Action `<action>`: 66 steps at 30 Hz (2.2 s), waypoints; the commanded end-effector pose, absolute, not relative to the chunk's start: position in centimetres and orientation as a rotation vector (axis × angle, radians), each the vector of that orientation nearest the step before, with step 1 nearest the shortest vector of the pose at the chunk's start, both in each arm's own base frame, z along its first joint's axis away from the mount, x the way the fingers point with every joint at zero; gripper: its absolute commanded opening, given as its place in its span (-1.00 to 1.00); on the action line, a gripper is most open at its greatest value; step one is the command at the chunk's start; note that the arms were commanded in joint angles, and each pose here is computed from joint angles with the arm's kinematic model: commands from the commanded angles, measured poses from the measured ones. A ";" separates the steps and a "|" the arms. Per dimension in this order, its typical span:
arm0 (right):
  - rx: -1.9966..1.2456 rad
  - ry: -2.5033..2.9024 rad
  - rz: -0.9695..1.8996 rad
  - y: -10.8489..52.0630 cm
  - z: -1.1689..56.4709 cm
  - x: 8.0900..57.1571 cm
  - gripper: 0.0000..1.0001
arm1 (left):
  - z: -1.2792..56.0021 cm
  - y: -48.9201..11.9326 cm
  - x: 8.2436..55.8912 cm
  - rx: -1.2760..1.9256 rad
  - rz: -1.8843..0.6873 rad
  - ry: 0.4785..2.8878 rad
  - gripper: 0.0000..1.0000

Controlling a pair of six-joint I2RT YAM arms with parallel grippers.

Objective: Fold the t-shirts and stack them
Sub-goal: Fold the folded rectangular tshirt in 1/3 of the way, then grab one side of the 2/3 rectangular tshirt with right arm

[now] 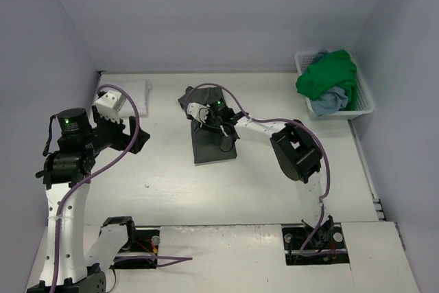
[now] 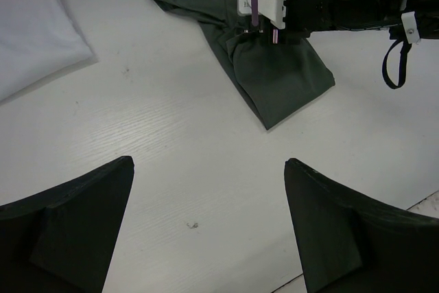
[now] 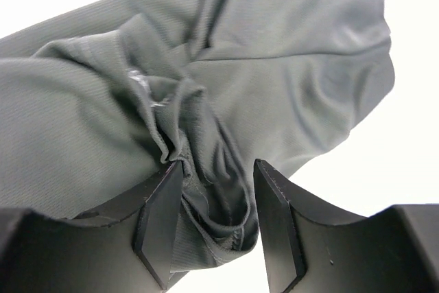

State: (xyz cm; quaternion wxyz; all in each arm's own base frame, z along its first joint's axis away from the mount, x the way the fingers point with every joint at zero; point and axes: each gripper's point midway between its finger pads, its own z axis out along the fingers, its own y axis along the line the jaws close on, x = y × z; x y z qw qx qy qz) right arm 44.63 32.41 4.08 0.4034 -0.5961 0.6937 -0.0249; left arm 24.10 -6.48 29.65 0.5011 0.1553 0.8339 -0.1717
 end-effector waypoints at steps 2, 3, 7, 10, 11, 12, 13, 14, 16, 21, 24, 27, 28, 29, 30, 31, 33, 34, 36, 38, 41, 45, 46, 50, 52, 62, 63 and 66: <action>-1.291 1.660 -0.133 33.0 11.1 47.1 -0.16 | 31.7 -7.0 24.6 0.398 -0.437 1.926 0.70; -1.263 1.663 -0.157 32.7 11.6 47.3 -0.16 | 31.5 -7.0 24.7 0.396 -0.440 1.933 0.70; -1.148 1.647 -0.205 31.8 14.0 48.3 -0.17 | 31.4 -7.0 24.7 0.398 -0.442 1.934 0.70; -1.077 1.643 -0.248 31.1 15.0 48.9 -0.17 | 31.5 -7.0 24.6 0.393 -0.447 1.932 0.70; -1.067 1.649 -0.255 31.0 14.9 49.0 -0.18 | 31.6 -7.1 24.6 0.395 -0.452 1.929 0.70; -1.065 1.655 -0.263 30.9 14.6 49.1 -0.18 | 31.7 -7.1 24.5 0.393 -0.456 1.928 0.70; -1.058 1.654 -0.268 30.9 14.6 49.2 -0.18 | 31.6 -7.0 24.6 0.389 -0.455 1.931 0.70; -1.059 1.660 -0.273 30.8 14.1 49.3 -0.18 | 31.5 -6.9 24.6 0.386 -0.455 1.932 0.70; -1.081 1.676 -0.274 30.9 12.7 49.3 -0.18 | 31.4 -6.9 24.6 0.384 -0.460 1.934 0.70; -1.114 1.720 -0.273 30.9 9.7 49.2 -0.18 | 31.3 -6.8 24.6 0.377 -0.459 1.932 0.70; -1.088 1.708 -0.263 30.8 11.2 49.1 -0.18 | 31.4 -6.8 24.7 0.377 -0.463 1.932 0.70; -1.075 1.711 -0.184 30.9 14.5 47.8 -0.16 | 31.6 -6.8 24.7 0.377 -0.460 1.928 0.70; -1.085 1.722 -0.143 31.1 15.2 47.1 -0.14 | 31.5 -6.8 24.7 0.378 -0.459 1.927 0.70; -1.119 1.707 -0.074 31.9 16.7 46.0 -0.13 | 31.4 -6.8 24.6 0.381 -0.458 1.928 0.70; -1.161 1.747 -0.052 31.7 16.1 44.7 -0.10 | 31.2 -6.7 24.6 0.379 -0.456 1.933 0.70; -1.197 1.762 -0.021 31.9 16.0 43.7 -0.03 | 31.1 -6.7 24.6 0.381 -0.455 1.934 0.70; -1.353 1.812 0.057 32.5 14.3 39.7 0.00 | 30.8 -6.7 24.5 0.384 -0.455 1.944 0.70; -1.416 1.840 0.045 32.1 12.5 37.9 0.02 | 30.7 -6.7 24.5 0.384 -0.456 1.946 0.70; -1.556 1.800 0.024 32.7 11.1 34.0 0.06 | 30.8 -6.6 24.4 0.383 -0.449 1.942 0.70; -1.674 1.810 0.013 31.5 8.2 30.5 0.10 | 30.8 -6.6 24.3 0.384 -0.444 1.935 0.70; -1.770 1.816 0.056 31.2 5.9 26.9 0.11 | 30.8 -6.6 24.3 0.383 -0.447 1.935 0.70; -1.816 1.821 0.112 30.7 4.8 25.0 0.14 | 30.8 -6.7 24.4 0.384 -0.452 1.938 0.70; -1.818 1.818 0.121 30.7 4.8 24.9 0.14 | 30.7 -6.7 24.5 0.384 -0.455 1.944 0.70; -1.801 1.800 0.100 30.6 4.5 25.2 0.15 | 31.1 -6.7 24.4 0.381 -0.451 1.937 0.70; -1.797 1.794 0.093 30.6 4.4 25.3 0.15 | 31.2 -6.6 24.3 0.380 -0.446 1.933 0.70; -1.756 1.756 0.076 31.3 5.3 25.9 0.15 | 31.0 -6.5 24.1 0.379 -0.431 1.928 0.70; -1.752 1.754 0.062 31.2 5.4 26.1 0.15 | 31.0 -6.5 24.1 0.376 -0.430 1.928 0.70; -1.726 1.721 0.043 31.6 5.9 26.8 0.15 | 31.0 -6.4 24.0 0.374 -0.434 1.925 0.70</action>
